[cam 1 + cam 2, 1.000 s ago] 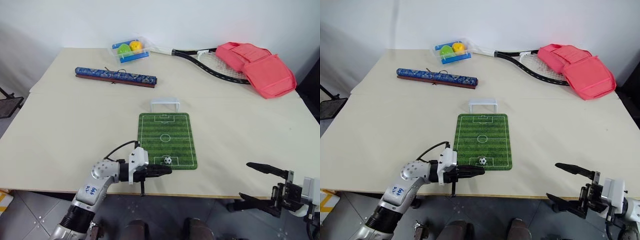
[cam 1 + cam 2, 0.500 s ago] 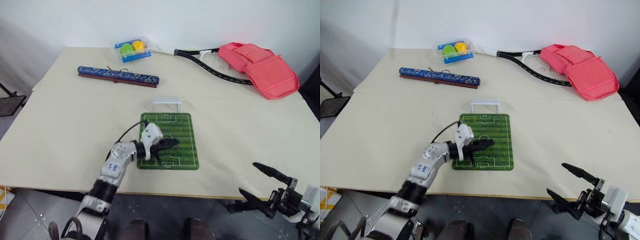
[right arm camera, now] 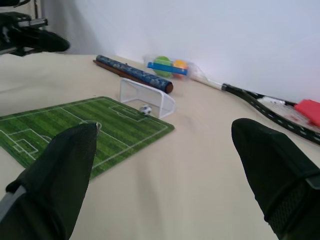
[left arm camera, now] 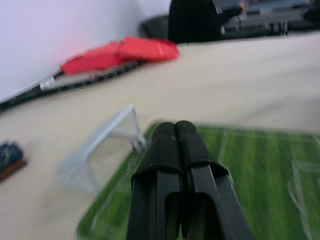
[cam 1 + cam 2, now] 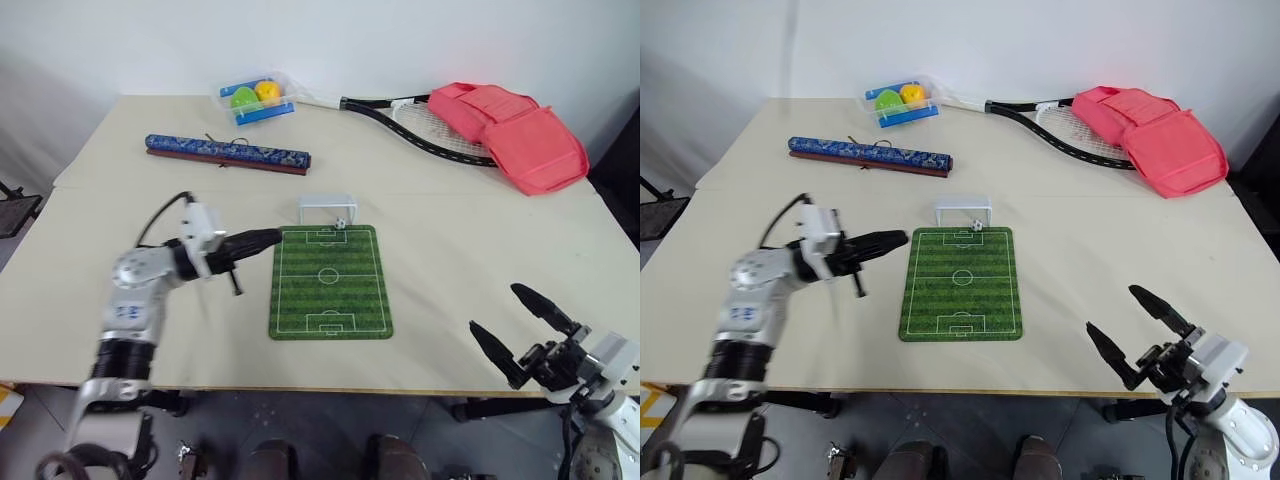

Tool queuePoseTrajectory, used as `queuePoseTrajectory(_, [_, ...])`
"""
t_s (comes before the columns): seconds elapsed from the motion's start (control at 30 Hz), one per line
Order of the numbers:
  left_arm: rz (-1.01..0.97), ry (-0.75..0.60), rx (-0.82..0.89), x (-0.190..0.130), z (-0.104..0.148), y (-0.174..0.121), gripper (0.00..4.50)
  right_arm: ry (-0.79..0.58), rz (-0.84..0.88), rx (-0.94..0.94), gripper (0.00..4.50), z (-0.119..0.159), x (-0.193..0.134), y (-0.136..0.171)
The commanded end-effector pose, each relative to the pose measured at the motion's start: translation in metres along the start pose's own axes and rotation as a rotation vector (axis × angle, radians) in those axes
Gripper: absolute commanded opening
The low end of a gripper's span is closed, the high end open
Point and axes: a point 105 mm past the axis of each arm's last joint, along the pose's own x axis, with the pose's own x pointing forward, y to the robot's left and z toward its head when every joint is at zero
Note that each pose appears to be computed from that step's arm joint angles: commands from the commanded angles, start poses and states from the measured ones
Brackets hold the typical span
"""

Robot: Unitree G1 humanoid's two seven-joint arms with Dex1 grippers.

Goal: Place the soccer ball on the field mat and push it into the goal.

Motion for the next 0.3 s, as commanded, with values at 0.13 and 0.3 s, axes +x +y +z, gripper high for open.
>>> queuePoseTrajectory(0.13, [0.25, 0.197, -0.113, -0.087, -0.035, -0.007, 0.03, -0.031, 0.041, -0.044, 4.5, 0.004, 0.016, -0.016])
queuePoseTrajectory(0.3, [0.452, 0.217, -0.086, -0.114, -0.036, -0.018, 0.03, -0.036, 0.094, -0.035, 4.5, 0.0, 0.027, -0.014])
